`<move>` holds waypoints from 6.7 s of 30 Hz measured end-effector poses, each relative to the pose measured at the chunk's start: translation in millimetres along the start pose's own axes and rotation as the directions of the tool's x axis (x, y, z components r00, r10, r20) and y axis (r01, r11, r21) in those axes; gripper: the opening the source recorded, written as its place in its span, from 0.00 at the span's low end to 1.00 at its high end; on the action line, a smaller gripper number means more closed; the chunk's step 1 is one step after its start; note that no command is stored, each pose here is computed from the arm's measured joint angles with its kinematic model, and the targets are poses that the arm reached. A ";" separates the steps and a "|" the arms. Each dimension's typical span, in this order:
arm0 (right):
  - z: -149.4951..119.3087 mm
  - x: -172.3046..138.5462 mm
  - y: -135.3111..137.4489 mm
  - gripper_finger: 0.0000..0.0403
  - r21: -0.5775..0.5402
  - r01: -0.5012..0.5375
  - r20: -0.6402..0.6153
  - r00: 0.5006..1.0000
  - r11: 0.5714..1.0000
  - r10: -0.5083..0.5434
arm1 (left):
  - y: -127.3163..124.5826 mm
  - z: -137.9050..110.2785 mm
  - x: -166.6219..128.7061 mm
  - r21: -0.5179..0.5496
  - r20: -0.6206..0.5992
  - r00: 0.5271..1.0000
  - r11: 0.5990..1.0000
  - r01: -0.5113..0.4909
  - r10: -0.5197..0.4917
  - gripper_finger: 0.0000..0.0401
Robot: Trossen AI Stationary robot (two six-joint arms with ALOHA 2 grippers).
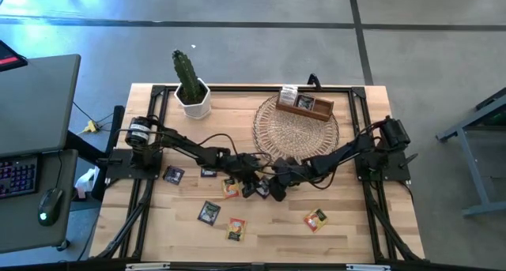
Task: Pick & Place Tea
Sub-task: Put the blue tea bag into the middle section of the wooden organizer
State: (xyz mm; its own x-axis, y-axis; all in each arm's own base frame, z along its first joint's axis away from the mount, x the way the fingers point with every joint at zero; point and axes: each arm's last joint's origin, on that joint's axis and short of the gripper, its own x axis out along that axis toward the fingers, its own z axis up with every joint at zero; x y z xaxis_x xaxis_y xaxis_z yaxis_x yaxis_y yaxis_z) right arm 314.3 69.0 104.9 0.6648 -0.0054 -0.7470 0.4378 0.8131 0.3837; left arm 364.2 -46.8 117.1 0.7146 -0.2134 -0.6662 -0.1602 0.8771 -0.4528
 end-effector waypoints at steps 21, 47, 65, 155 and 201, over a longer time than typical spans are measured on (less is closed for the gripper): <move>6.6 -14.1 14.4 0.00 -0.237 -0.078 0.055 0.994 0.968 0.094 | -1.7 -1.9 0.3 -0.152 -0.038 0.997 0.987 0.054 -0.061 0.42; 2.5 -18.7 28.6 0.00 -0.378 -0.054 0.141 0.983 0.924 0.115 | -6.4 4.6 -1.1 -0.168 -0.035 0.995 0.982 0.083 -0.090 0.42; -12.3 -27.4 33.2 0.20 -0.517 -0.166 -0.046 0.985 0.840 0.166 | -9.0 17.7 -4.9 -0.110 -0.009 0.992 0.986 0.125 -0.127 0.33; 125.7 -125.1 -199.7 0.01 -0.078 0.758 0.178 0.650 0.648 -0.739 | 7.8 38.3 -40.1 -0.041 0.041 0.986 0.986 -0.162 0.163 0.33; 118.1 4.0 -17.9 0.41 -0.453 -0.038 0.358 0.907 0.891 0.221 | 25.1 -76.9 -142.2 -0.327 -0.262 0.859 0.796 -0.509 0.441 0.33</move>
State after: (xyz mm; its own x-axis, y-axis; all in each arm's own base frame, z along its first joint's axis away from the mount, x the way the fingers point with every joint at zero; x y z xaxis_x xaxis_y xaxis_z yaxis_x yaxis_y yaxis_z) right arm 380.7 -14.3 159.2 0.9166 -0.0340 -0.3983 0.0905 0.9882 0.1239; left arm 206.2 -27.5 154.9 0.3643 0.0902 -0.9269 -0.7139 0.6662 -0.2157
